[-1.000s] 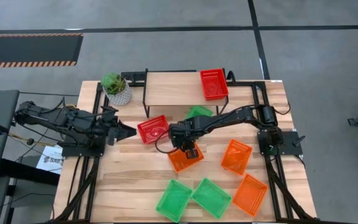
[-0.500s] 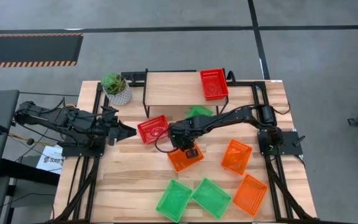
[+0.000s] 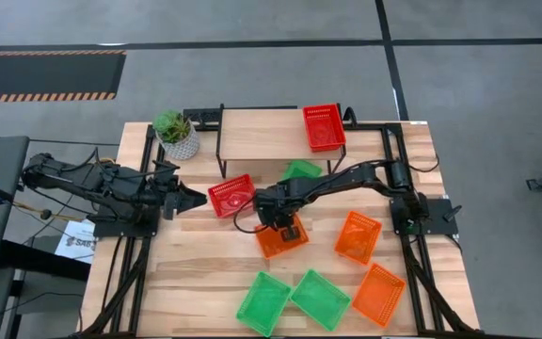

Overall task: Stack baskets on shelf by color
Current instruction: Put the top left orange bin on the shelf

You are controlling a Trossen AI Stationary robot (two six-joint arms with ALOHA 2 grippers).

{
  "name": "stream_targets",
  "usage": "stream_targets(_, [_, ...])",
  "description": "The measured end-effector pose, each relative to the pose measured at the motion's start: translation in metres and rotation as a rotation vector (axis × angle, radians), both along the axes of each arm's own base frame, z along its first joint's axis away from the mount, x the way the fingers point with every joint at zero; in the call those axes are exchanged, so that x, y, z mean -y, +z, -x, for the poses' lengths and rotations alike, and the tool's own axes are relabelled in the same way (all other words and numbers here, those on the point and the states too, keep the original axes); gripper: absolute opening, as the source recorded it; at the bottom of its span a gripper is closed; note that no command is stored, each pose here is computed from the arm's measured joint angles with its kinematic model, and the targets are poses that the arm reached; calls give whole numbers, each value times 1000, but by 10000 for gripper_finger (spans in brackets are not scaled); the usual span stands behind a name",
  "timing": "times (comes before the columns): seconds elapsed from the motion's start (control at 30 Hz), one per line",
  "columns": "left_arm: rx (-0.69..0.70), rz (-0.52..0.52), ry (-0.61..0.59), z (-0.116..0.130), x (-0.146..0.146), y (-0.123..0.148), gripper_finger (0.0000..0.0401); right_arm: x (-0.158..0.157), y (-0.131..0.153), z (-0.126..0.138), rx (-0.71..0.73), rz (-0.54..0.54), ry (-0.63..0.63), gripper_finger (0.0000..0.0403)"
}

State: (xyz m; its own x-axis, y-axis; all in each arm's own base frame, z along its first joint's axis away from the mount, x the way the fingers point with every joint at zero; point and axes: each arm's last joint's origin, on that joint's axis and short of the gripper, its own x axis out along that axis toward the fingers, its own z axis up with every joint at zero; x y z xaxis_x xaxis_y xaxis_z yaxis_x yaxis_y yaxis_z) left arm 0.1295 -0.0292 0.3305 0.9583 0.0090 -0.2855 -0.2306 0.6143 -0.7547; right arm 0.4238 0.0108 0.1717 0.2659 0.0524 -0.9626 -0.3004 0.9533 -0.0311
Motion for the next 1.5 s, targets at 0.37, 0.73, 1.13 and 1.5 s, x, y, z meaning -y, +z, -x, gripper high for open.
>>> stream_targets(0.37, [1, 10, 17, 0, 0, 0, 157, 4, 19, 6, -8, -85, -148, 11])
stream_targets(0.73, [5, 40, 45, 0, -1, 0, 157, 54, 159, 53, 284, -334, -683, 6])
stream_targets(1.13, [13, 70, 96, 0, -2, 0, 157, 163, 196, 80, 602, -388, -1480, 7])
stream_targets(1.5, [11, 67, 99, 0, -2, 0, 157, 176, 177, 82, 501, -370, -1654, 7])
